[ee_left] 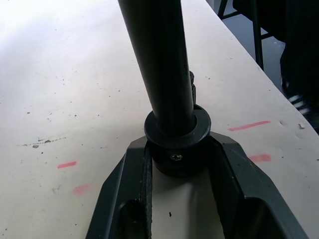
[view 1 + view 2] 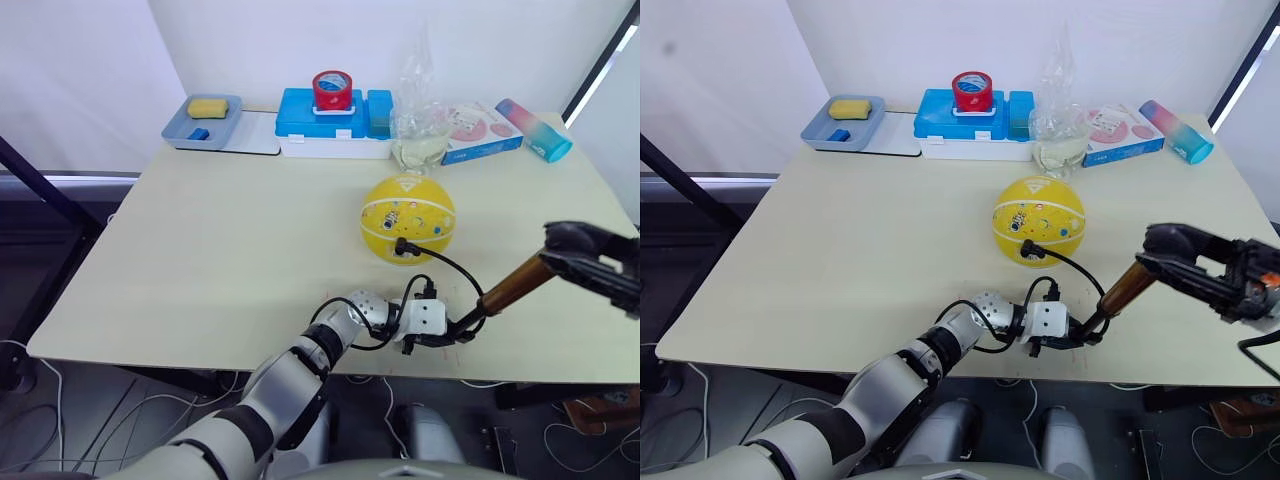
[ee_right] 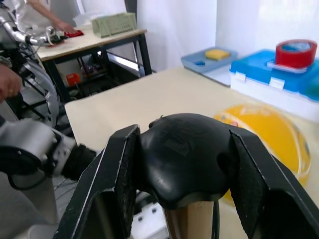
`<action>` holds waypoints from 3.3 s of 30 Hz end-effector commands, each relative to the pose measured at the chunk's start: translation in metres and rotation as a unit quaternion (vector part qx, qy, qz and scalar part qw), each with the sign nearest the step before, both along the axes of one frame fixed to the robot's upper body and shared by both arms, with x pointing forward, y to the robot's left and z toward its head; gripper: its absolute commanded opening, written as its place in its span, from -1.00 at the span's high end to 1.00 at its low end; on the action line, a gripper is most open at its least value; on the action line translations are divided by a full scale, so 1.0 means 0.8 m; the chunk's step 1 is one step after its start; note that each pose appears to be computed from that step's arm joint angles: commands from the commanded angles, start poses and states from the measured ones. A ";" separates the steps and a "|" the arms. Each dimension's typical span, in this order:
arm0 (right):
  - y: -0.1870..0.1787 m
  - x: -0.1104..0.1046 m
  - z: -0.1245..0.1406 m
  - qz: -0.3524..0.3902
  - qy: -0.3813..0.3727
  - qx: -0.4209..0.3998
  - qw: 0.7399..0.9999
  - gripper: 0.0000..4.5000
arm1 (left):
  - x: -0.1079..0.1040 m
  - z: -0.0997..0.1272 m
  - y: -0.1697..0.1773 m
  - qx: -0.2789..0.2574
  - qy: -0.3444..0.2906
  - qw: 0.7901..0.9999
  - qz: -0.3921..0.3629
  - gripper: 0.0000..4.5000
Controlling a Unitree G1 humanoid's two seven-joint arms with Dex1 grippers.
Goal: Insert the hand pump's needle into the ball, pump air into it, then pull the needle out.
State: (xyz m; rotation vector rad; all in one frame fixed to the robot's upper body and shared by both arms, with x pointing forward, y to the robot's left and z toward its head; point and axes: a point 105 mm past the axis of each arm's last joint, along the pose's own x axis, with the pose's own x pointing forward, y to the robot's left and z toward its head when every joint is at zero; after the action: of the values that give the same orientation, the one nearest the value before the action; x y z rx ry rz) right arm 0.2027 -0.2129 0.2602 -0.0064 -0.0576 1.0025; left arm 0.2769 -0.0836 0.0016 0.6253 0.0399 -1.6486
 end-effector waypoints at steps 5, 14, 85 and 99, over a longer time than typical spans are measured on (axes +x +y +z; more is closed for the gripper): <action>-0.009 0.013 -0.032 -0.066 0.012 -0.051 0.996 0.14 | -0.034 -0.042 0.007 0.081 0.029 0.995 -0.055 0.51; -0.001 0.032 -0.141 -0.097 0.070 -0.057 0.991 0.14 | -0.033 -0.043 0.009 0.081 0.030 0.995 -0.049 0.51; -0.015 0.009 0.028 -0.057 -0.040 -0.010 0.998 0.14 | -0.041 -0.048 0.008 0.078 0.040 0.995 -0.053 0.51; -0.010 0.034 -0.160 -0.095 0.068 -0.095 0.989 0.14 | -0.037 -0.047 0.010 0.078 0.040 0.995 -0.046 0.51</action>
State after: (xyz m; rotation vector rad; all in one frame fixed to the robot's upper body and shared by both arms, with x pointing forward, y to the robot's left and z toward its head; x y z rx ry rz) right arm 0.2196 -0.1946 0.1621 -0.0201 0.0377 0.9622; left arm 0.2770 -0.0808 -0.0043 0.6236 0.0844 -1.6429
